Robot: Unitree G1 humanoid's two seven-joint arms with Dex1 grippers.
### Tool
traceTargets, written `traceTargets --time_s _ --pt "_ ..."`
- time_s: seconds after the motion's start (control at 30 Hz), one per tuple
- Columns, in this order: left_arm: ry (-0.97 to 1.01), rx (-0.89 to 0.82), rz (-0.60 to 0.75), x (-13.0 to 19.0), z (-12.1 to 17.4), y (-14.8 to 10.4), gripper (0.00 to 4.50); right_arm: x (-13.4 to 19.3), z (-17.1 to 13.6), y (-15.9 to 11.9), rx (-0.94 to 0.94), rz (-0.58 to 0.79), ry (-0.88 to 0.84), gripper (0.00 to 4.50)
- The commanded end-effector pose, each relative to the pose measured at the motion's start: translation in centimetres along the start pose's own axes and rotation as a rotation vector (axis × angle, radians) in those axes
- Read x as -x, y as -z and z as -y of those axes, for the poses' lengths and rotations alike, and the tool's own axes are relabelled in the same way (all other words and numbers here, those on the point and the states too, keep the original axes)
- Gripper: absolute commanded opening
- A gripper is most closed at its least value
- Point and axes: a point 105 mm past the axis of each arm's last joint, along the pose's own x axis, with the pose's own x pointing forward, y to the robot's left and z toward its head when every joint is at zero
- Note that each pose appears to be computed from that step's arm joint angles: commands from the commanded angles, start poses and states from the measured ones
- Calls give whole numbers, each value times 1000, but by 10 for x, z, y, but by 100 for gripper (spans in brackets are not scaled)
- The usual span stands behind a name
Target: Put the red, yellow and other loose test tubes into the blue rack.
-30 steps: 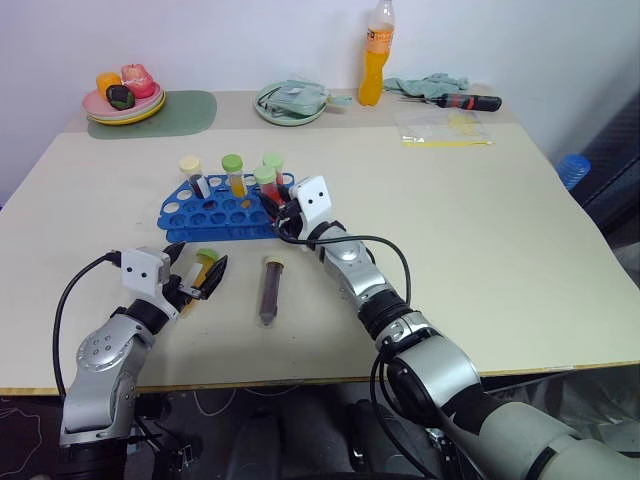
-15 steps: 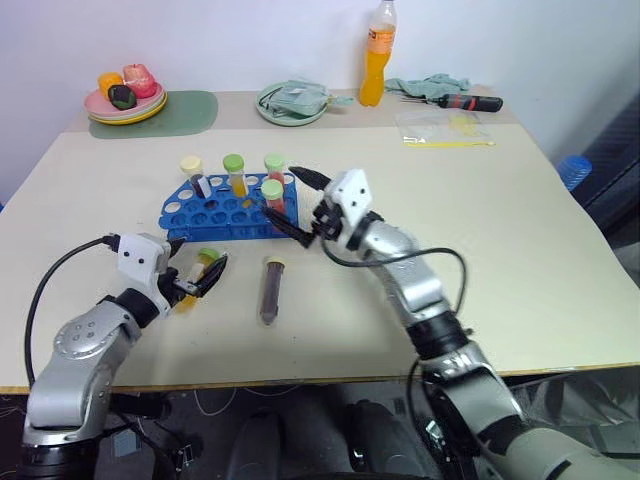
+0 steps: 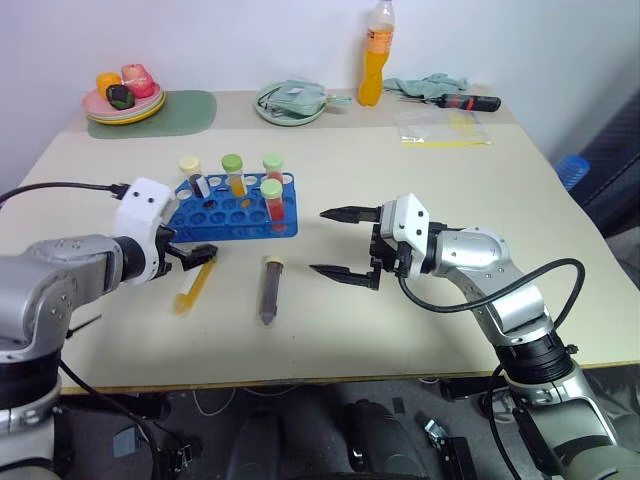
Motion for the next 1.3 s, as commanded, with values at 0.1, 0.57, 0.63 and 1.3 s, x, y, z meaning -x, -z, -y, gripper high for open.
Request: traceTargets --time_s 0.1,0.57,0.63,1.3 --pt "34 -3 -131 4 -5 1 450 -1 -11 -11 29 34 -35 425" --pt "-14 163 -316 -24 -30 3 450 5 -40 -8 22 -9 -178 425" --pt "3 172 -333 -28 -27 1 450 5 -41 -8 27 -13 -176 425" --pt "46 178 -429 -27 -25 19 90 -3 -44 -13 26 17 -139 430"
